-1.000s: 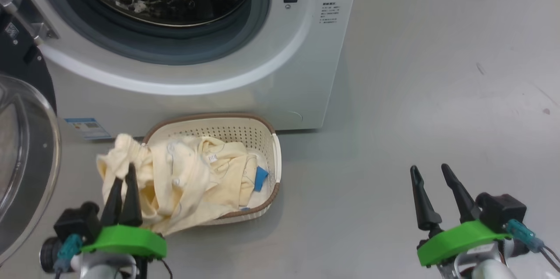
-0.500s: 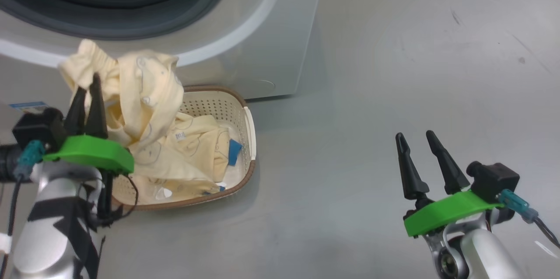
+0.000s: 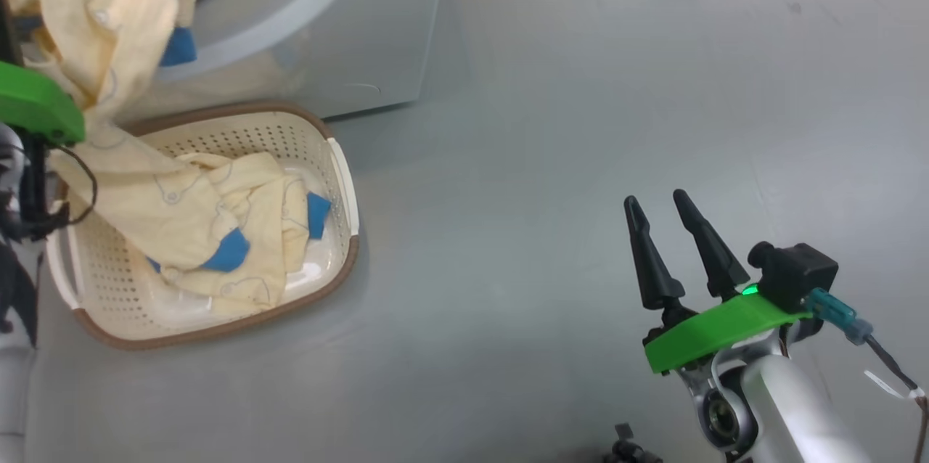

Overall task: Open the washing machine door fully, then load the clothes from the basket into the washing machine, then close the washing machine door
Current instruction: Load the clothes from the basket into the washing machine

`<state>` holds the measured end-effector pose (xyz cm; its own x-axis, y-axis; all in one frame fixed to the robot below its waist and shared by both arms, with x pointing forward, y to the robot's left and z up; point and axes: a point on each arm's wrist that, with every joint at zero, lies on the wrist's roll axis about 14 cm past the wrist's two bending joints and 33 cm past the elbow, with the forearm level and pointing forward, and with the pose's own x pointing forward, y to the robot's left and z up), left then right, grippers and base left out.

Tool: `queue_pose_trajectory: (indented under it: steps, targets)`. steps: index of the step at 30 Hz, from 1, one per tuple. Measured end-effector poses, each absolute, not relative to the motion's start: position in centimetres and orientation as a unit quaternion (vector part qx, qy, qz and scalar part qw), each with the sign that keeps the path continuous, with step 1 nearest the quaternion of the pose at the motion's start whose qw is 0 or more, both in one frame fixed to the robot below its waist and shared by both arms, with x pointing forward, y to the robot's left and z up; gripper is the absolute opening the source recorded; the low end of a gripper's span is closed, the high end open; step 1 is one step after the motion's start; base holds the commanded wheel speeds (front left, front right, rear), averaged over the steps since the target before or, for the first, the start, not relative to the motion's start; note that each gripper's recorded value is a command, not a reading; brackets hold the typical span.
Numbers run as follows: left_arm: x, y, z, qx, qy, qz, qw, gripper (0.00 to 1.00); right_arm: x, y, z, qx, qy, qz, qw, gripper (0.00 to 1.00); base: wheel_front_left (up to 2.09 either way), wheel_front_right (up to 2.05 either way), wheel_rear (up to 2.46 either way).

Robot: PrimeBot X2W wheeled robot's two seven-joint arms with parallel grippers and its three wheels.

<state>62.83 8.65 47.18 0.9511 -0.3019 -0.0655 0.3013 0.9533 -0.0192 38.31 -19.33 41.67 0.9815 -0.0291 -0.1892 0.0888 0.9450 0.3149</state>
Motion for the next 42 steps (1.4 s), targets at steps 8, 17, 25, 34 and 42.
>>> queue_pose_trajectory:
  steps: [8, 17, 25, 34, 42]
  targets:
    - [68.6, 7.7, 43.5, 0.014, 0.051, -0.15, 0.987, 0.0, 38.6, -20.3, 38.5, 0.151, 0.136, -0.047, 0.978, 1.0, 0.0, 0.0, 0.0]
    - [71.8, 6.0, 42.4, 0.012, 0.055, -0.155, 0.986, 0.0, 38.8, -20.1, 36.7, 0.148, 0.163, -0.047, 0.974, 1.0, 0.0, 0.0, 0.0]
    - [72.9, 5.9, 43.5, 0.03, 0.045, -0.152, 0.987, 0.0, 38.9, -19.5, 36.3, 0.152, 0.167, -0.039, 0.973, 1.0, 0.0, 0.0, 0.0]
    - [74.0, 5.1, 43.8, 0.037, 0.037, -0.155, 0.987, 0.0, 38.8, -19.0, 35.6, 0.154, 0.178, -0.034, 0.971, 1.0, 0.0, 0.0, 0.0]
    - [75.6, 4.3, 45.6, 0.018, 0.003, -0.153, 0.988, 0.0, 38.5, -19.4, 35.2, 0.15, 0.185, -0.041, 0.97, 1.0, 0.0, 0.0, 0.0]
